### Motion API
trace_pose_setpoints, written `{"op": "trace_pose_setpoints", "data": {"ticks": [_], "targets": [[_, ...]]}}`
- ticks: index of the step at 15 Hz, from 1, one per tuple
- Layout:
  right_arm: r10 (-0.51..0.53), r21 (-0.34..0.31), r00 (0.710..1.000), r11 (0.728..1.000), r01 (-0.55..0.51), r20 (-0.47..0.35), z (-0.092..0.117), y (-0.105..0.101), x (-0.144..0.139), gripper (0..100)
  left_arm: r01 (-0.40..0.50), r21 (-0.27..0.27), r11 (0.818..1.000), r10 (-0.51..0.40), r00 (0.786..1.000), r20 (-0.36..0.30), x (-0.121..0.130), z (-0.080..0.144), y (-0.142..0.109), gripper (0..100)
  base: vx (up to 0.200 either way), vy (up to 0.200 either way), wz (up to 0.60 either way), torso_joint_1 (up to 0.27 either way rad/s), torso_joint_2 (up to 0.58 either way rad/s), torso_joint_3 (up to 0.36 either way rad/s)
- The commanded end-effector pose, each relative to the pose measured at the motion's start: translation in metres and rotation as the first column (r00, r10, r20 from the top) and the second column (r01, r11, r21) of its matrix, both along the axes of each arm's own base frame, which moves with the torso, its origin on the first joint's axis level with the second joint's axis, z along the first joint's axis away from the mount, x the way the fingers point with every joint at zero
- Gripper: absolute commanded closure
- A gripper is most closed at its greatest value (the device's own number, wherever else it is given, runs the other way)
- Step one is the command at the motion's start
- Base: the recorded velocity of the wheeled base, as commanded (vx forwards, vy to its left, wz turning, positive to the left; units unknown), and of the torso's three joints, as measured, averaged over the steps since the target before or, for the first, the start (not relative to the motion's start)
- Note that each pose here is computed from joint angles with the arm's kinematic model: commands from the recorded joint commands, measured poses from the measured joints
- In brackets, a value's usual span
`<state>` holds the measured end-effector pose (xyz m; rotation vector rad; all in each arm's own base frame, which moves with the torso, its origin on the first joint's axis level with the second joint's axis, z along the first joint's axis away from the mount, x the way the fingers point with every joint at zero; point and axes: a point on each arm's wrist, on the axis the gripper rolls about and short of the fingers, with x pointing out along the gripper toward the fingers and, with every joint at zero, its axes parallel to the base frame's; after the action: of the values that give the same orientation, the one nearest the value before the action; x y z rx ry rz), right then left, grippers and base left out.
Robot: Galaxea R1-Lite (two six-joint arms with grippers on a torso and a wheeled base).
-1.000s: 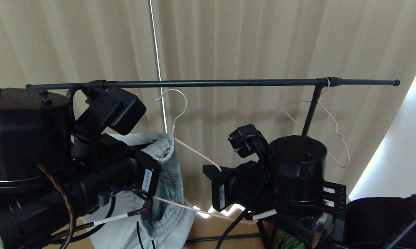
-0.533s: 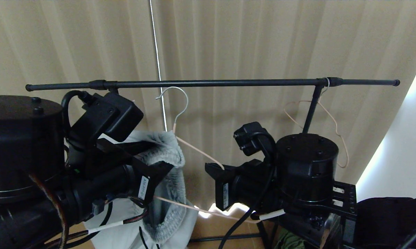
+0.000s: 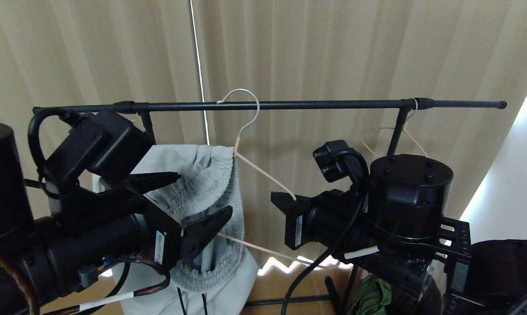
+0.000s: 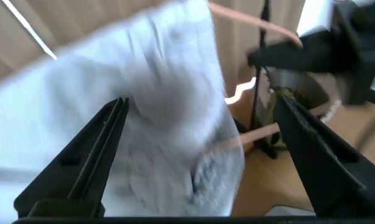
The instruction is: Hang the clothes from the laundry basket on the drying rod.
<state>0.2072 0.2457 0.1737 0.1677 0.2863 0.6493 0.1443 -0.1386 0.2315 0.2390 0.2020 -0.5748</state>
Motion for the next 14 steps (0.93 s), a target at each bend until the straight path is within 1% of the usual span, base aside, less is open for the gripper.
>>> {"op": "trace_pose_setpoints", "data": {"ticks": [1,2,3,5,6,7,8,9,10,12,13,14], "targets": [[-0.033,0.000,0.999,0.999,0.033,0.020,0.006,-0.012,0.005,100,0.019,-0.007,1.000,-0.019,1.000,0.008,-0.009,-0.001,0.009,0,0.000,0.000,0.00,0.000,0.00,0.000],[-0.051,-0.015,0.998,0.999,0.051,0.038,0.008,-0.019,0.009,100,0.030,0.003,1.000,-0.030,0.999,0.009,-0.012,-0.005,0.012,0,0.000,0.000,0.00,0.000,0.00,0.000],[-0.067,-0.033,0.997,0.997,0.069,0.048,0.008,-0.027,0.011,100,0.036,-0.002,0.999,-0.036,0.999,0.030,-0.013,-0.004,0.012,0,0.000,0.000,0.00,0.000,0.00,0.000],[-0.099,-0.095,0.992,0.990,0.106,0.079,0.005,-0.048,0.014,100,0.037,-0.038,0.999,-0.033,0.994,0.109,-0.012,0.000,0.013,0,0.000,0.000,0.00,0.000,0.00,0.000],[-0.116,-0.129,0.989,0.983,0.127,0.090,0.002,-0.057,0.017,100,0.029,-0.030,0.999,-0.024,0.988,0.153,-0.010,0.003,0.015,0,0.000,0.000,0.00,0.000,0.00,0.000],[-0.114,-0.150,0.989,0.981,0.127,0.097,0.001,-0.065,0.018,100,0.017,-0.001,1.000,-0.016,0.981,0.191,-0.007,0.003,0.018,0,0.000,0.000,0.00,0.000,0.00,0.000],[-0.114,-0.150,0.989,0.981,0.127,0.097,0.001,-0.065,0.018,100,0.017,-0.001,1.000,-0.016,0.981,0.191,-0.007,0.003,0.018,0,0.000,0.000,0.00,0.000,0.00,0.000],[-0.067,-0.155,0.993,0.984,0.082,0.100,0.002,-0.078,0.011,100,0.029,0.050,0.998,-0.040,0.972,0.230,-0.001,0.005,0.023,0,0.000,0.000,0.00,0.000,0.00,0.000],[-0.053,-0.161,0.994,0.985,0.069,0.100,0.002,-0.080,0.010,100,0.038,0.070,0.997,-0.054,0.969,0.243,0.000,0.006,0.024,0,0.000,0.000,0.00,0.000,0.00,0.000],[-0.023,-0.188,0.993,0.981,0.045,0.114,0.001,-0.087,0.006,100,0.067,0.166,0.984,-0.113,0.951,0.289,0.006,0.006,0.029,0,0.000,0.000,0.00,0.000,0.00,0.000],[-0.003,-0.200,0.994,0.979,0.025,0.111,-0.002,-0.087,0.005,100,0.103,0.224,0.969,-0.171,0.936,0.306,0.008,0.004,0.028,0,0.000,0.000,0.00,0.000,0.00,0.000],[0.019,-0.206,0.994,0.978,0.004,0.110,-0.003,-0.085,0.006,100,0.120,0.274,0.954,-0.204,0.931,0.303,0.014,-0.001,0.024,0,0.000,0.000,0.00,0.000,0.00,0.000]]}}
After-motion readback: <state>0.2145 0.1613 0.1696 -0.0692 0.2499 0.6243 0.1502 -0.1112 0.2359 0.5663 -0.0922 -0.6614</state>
